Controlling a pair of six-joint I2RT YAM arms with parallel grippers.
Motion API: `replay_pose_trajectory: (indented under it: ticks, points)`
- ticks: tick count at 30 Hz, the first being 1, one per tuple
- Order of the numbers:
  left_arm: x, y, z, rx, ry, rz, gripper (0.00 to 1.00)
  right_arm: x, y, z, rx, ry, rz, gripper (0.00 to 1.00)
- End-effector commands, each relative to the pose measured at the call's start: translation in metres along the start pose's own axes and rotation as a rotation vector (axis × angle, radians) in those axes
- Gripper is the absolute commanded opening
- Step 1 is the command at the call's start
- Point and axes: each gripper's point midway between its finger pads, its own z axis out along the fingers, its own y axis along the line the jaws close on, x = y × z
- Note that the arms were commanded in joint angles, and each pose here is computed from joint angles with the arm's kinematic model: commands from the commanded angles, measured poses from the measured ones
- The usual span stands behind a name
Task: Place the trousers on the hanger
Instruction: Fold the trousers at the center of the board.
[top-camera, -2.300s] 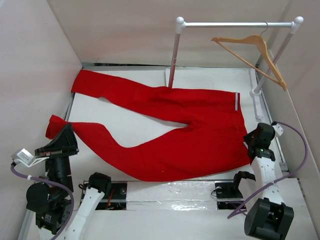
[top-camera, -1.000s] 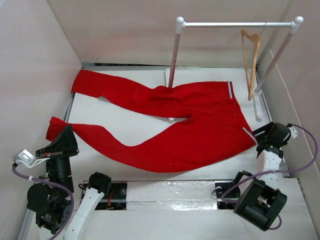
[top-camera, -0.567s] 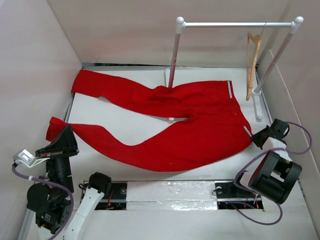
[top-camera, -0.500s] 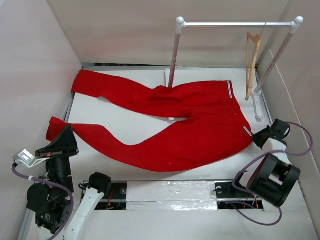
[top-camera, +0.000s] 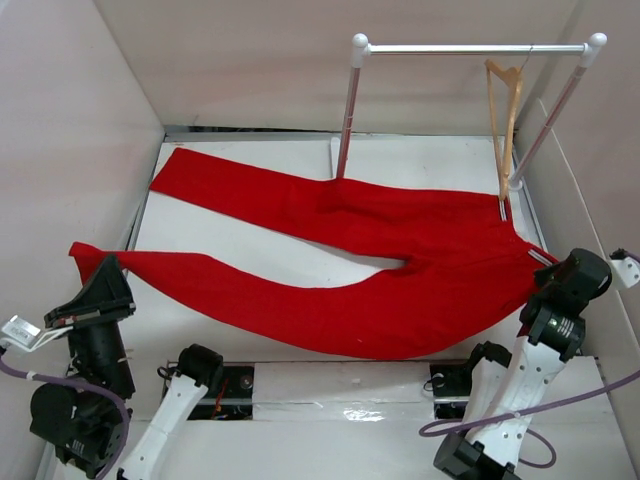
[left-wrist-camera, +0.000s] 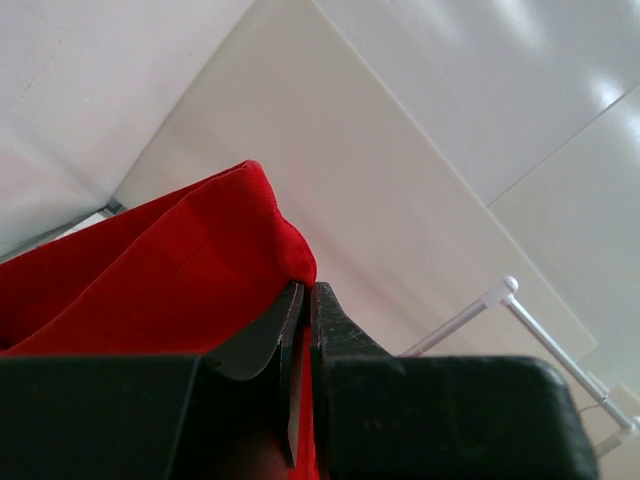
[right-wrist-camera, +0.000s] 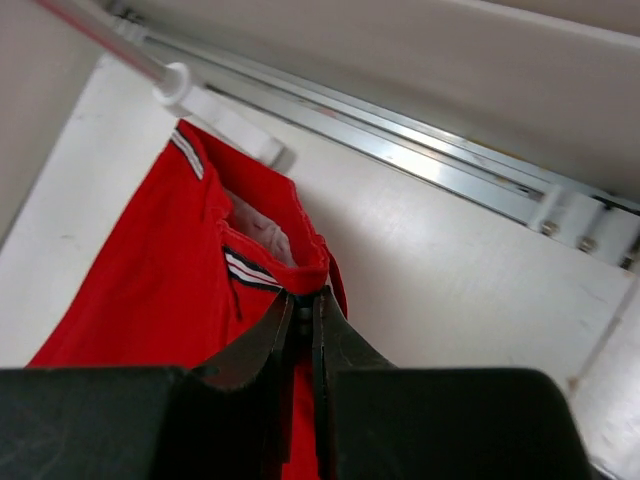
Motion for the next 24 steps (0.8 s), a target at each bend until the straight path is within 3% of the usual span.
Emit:
replay_pose_trajectory:
  ticks: [1,5,9,13,16,17,18,20,21,22,24]
  points:
    - [-0.021,-0.008,0.006,-0.019,-0.049,-0.024,0.00,-0.021,-0.027,-0.021,0.159,-0.078,-0.025,0.00]
    - [-0.019,-0.001,0.013,-0.083,-0.050,0.010,0.00,-0.031,-0.028,-0.047,0.165,-0.097,-0.037,0.00]
    - [-0.002,0.012,0.027,-0.185,-0.028,0.078,0.00,-0.040,-0.013,-0.043,0.104,-0.116,-0.118,0.00]
    - [0.052,0.014,0.056,-0.276,0.039,0.053,0.00,-0.026,-0.001,0.001,0.103,-0.067,-0.141,0.00]
    - [0.101,0.019,0.088,-0.420,0.089,0.157,0.00,-0.011,0.017,0.030,0.070,0.017,-0.107,0.00]
    - [0.141,0.032,0.096,-0.496,0.179,0.293,0.00,-0.012,0.027,0.034,0.036,0.028,-0.101,0.00]
    - [0.138,0.026,0.106,-0.525,0.166,0.299,0.00,-0.016,0.037,0.036,0.013,0.027,-0.089,0.00]
    - [0.159,0.048,0.122,-0.634,0.188,0.416,0.00,-0.016,0.043,0.046,0.029,0.050,-0.087,0.00]
    - [0.142,0.068,0.136,-0.708,0.142,0.424,0.00,-0.022,0.049,0.045,0.025,0.049,-0.091,0.00]
    - [0.156,0.078,0.148,-0.693,0.224,0.424,0.00,-0.022,0.052,0.048,0.024,0.056,-0.090,0.00]
    - [0.147,0.111,0.162,-0.734,0.238,0.399,0.00,-0.020,0.062,0.055,0.001,0.072,-0.077,0.00]
